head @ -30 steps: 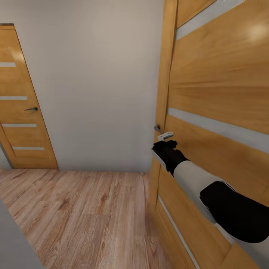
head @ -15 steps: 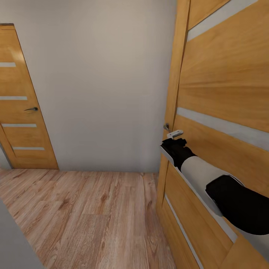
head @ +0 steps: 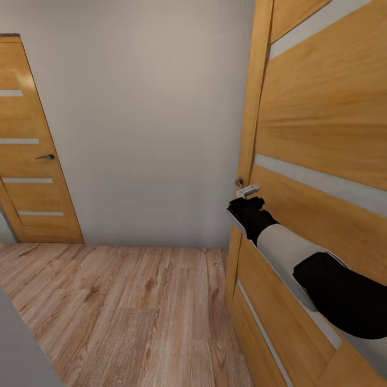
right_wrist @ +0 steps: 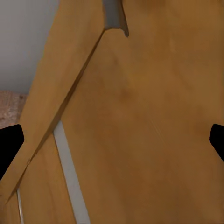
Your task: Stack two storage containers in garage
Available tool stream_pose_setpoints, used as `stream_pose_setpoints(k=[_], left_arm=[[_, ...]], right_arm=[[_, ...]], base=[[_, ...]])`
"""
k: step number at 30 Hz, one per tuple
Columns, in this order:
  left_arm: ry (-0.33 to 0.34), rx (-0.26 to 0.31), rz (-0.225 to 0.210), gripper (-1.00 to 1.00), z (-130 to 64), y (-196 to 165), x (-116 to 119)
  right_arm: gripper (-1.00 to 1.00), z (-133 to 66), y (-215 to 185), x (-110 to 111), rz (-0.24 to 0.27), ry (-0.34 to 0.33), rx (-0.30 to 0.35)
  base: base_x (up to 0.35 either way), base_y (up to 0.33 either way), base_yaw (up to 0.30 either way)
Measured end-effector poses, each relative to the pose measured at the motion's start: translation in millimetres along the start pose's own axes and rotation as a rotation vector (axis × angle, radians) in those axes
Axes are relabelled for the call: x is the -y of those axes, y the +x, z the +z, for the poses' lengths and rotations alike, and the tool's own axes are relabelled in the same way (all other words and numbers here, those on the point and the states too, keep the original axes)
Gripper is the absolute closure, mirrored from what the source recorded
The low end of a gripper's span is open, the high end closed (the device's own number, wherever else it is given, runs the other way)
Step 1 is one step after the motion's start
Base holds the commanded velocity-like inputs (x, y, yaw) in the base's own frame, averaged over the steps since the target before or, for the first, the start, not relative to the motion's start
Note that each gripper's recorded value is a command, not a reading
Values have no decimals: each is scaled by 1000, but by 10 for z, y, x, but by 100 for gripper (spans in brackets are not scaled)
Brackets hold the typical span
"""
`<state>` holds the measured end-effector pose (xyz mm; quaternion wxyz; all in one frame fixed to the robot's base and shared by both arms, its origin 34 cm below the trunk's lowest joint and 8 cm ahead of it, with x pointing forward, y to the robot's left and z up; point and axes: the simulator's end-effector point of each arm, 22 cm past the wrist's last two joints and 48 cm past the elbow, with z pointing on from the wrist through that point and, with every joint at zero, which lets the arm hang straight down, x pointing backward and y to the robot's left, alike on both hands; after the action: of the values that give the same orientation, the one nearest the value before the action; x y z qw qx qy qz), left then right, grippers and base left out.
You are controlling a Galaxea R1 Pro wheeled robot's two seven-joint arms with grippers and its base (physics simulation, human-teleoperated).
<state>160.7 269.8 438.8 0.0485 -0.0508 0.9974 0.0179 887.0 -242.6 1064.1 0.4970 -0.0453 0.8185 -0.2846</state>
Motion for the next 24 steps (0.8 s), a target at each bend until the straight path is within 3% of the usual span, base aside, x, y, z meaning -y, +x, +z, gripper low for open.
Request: stream_pose_setpoints(k=[7,24], left_arm=[[0,0,0,-100,0,0,0],[-1,0,-1,-100,0,0,-2]], right_arm=[[-100,-172,-337,-133,34,-56,71],[-100,-206,-383,-190,36,-83,77]], base=[[0,0,0],[0,0,0]])
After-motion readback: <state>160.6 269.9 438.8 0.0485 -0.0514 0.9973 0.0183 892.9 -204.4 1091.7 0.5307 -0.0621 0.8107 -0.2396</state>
